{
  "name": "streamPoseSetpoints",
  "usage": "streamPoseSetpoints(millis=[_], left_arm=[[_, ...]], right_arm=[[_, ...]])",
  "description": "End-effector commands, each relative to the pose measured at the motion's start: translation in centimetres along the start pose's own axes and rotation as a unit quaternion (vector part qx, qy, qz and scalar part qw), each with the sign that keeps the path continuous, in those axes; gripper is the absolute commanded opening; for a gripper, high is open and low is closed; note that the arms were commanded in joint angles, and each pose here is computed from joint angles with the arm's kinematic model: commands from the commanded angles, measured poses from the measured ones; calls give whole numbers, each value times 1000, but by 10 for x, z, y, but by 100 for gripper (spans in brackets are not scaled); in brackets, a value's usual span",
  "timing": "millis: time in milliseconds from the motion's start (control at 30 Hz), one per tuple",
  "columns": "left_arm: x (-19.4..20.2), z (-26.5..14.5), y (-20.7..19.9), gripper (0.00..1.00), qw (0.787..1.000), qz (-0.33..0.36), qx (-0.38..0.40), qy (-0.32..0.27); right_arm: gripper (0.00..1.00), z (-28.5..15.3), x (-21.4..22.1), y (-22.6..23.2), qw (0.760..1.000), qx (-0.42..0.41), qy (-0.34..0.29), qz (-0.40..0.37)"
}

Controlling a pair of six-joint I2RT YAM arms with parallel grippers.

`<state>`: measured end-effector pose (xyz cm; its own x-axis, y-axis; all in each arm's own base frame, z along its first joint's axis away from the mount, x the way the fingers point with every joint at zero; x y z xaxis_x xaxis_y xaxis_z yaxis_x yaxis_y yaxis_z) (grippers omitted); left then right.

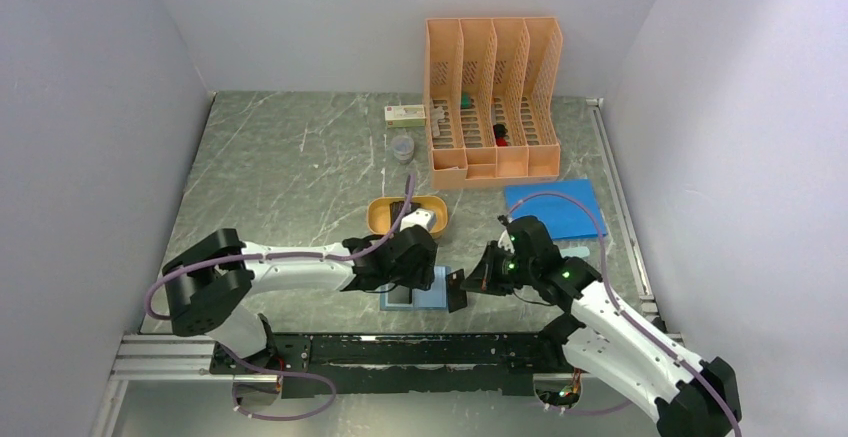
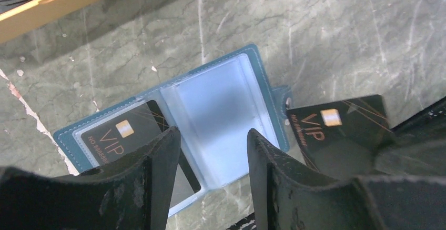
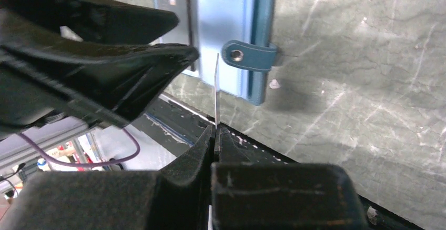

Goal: Put the credit cards into the card holder
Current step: Turn over the card slot in the card holder.

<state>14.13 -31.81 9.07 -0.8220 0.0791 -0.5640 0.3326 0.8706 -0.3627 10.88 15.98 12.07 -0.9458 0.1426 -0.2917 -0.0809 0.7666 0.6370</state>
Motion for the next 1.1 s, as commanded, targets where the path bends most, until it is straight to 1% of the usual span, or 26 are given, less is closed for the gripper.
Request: streamPoseSetpoints(millis=[0,133,300,467,567,600,667,800,867,933,1067], left_arm=[[-6,4,-1,54,1000,-6,-18,-17],[-2,12,-2,55,1000,-1,-18,-8],[0,21,-8,57,1000,14,-13,0],[6,33,-7,57,999,30,-33,13],[9,37,-1,56,998,32,-54,17],[11,38,2,54,997,32,-64,17],[15,38,9,48,996,35,-81,20],[25,40,28,24,992,39,-119,28],[31,40,35,17,990,39,-132,33],[35,41,40,12,989,37,-138,36],[42,40,46,8,988,31,-144,40]], right_arm=[[0,-12,-13,23,998,-43,-39,-33],[0,-5,-5,19,999,-28,-10,-38],[0,-3,1,14,999,-27,-10,-35],[0,0,6,8,999,-17,0,-38],[0,1,8,4,999,-9,1,-37],[0,1,9,2,999,-6,2,-36],[0,2,11,0,999,0,2,-33],[0,3,13,-5,1000,7,1,-30],[0,5,14,-6,1000,7,4,-28],[0,7,15,-7,1000,6,6,-28],[0,11,17,-9,1000,10,15,-25]])
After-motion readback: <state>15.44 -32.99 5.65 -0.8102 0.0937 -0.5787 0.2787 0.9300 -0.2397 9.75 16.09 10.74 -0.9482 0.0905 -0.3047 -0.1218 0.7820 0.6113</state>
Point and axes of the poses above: each gripper's point midway between its finger pads, its own z axis out along the fingers, its own y axis along the line the jaws close on, x = y × z, the point moved 5 cm from there along -z, back along the fingers, and after that the axes turned 4 degrees about -z, right-handed, at the moved point
